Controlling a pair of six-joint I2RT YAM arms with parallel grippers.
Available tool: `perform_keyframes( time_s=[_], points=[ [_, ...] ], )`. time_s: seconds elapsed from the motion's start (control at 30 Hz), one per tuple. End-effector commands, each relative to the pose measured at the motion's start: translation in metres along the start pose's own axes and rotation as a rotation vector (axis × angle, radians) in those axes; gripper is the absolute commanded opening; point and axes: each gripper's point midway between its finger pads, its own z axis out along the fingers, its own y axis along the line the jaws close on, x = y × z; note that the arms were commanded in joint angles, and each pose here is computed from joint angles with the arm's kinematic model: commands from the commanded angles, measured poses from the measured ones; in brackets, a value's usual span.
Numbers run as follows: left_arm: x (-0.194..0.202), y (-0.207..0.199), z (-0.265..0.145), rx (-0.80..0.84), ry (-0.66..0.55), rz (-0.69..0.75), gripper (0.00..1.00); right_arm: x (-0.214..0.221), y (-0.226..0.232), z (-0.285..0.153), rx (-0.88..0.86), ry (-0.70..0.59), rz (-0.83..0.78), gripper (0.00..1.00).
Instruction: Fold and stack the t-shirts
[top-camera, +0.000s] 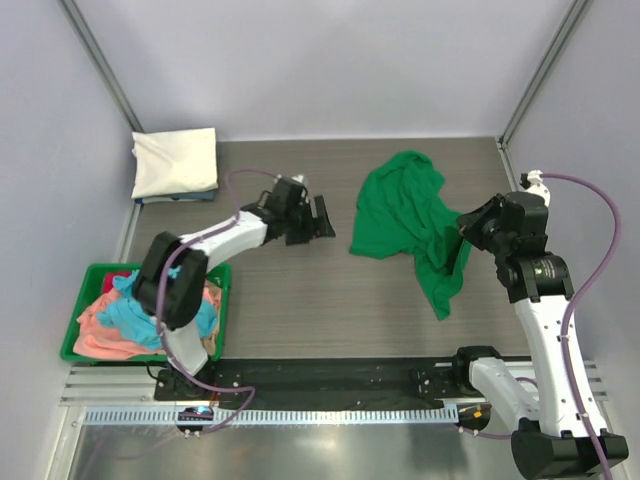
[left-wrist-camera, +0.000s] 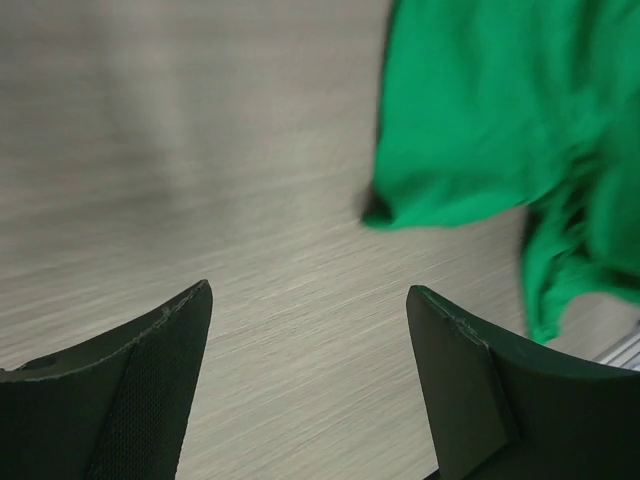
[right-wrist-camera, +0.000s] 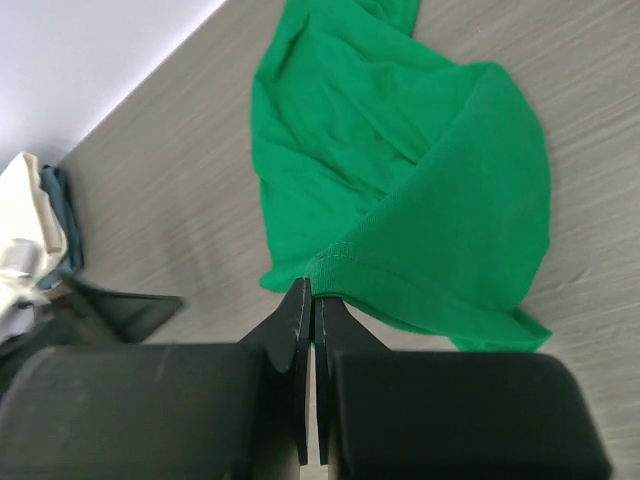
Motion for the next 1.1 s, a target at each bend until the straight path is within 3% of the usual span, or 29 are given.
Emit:
perform_keyframes(
  time_s=[0.0,0.07,0.37,0.7,0.73,0.77,0.97,1.07],
  points=[
    [-0.005,-0.047,0.018,0.146,-0.029,0.013,0.79,-0.016,0.007,-0.007,-0.031,-0.066,-0.035,0.01],
    [0.010,-0.044,0.042,0.144,0.030,-0.007,0.77,-0.015,0.005,-0.004,-0.020,-0.061,-0.046,0.01],
    [0.068,-0.044,0.083,0.162,0.156,-0.001,0.73,-0.010,-0.002,0.012,0.007,-0.042,-0.063,0.01],
    [0.092,-0.052,0.115,0.224,0.193,0.013,0.60,-0.008,-0.004,0.021,0.015,-0.041,-0.065,0.01],
    [0.093,-0.055,0.116,0.234,0.195,0.013,0.56,-0.009,-0.006,0.021,0.027,-0.051,-0.072,0.01],
    [0.091,-0.059,0.116,0.251,0.186,0.014,0.45,-0.011,-0.008,0.021,0.036,-0.059,-0.074,0.01],
    [0.074,-0.079,0.095,0.317,0.124,0.033,0.01,-0.016,-0.011,0.021,0.055,-0.080,-0.076,0.01],
    [0.047,-0.092,0.059,0.305,0.055,0.071,0.00,-0.018,-0.003,0.016,0.025,-0.081,-0.075,0.01]
  ],
)
